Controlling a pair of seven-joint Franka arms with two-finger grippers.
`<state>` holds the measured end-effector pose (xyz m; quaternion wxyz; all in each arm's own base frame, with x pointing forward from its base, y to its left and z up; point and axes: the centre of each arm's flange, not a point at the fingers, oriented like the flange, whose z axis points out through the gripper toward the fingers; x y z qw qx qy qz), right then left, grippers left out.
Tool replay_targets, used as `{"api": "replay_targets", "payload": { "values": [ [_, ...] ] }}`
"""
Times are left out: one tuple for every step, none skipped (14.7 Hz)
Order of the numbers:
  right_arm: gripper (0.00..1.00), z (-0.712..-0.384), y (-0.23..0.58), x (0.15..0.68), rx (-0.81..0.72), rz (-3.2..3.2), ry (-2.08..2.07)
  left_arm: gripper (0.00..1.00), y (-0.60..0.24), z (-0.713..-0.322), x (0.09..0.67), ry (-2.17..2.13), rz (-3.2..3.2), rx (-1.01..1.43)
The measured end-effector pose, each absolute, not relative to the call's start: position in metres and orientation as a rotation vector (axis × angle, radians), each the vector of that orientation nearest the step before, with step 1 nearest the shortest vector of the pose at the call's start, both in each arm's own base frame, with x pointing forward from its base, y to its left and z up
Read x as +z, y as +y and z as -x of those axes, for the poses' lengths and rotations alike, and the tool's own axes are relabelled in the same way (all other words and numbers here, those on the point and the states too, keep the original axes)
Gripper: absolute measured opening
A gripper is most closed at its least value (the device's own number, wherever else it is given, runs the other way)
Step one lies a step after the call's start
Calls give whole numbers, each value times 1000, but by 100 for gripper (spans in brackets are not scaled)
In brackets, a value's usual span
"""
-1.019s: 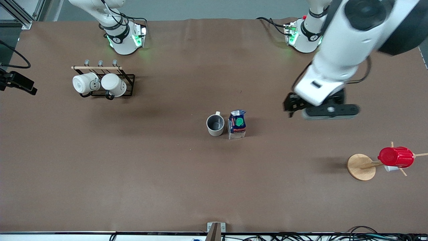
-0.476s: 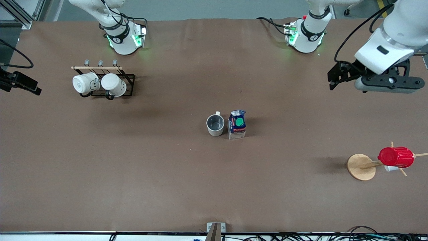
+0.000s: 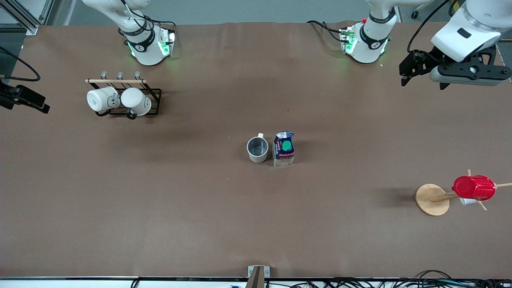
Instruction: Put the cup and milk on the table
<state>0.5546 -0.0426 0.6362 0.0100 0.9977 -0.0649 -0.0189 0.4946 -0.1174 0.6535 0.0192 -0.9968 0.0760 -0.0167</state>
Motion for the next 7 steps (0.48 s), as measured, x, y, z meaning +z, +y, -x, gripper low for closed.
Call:
{"api": "replay_targets", "payload": {
  "values": [
    [100, -554, -43, 636, -64, -3114, -203, 100, -111, -496, 655, 221, 3095, -57],
    [100, -554, -43, 636, -67, -3114, -203, 100, -103, -498, 657, 199, 3097, -61],
    [100, -554, -43, 636, -68, -3114, -202, 100, -95, -500, 658, 177, 3099, -64],
    [100, -554, -43, 636, -68, -3115, -201, 100, -88, -502, 658, 161, 3101, -63],
    [100, -554, -43, 636, -69, -3115, -200, 100, -86, -503, 657, 153, 3102, -60],
    [100, -554, -43, 636, -69, -3115, -200, 100, -85, -504, 655, 152, 3103, -56],
    [100, -554, -43, 636, -69, -3115, -200, 100, -86, -505, 654, 153, 3103, -51]
  ]
}}
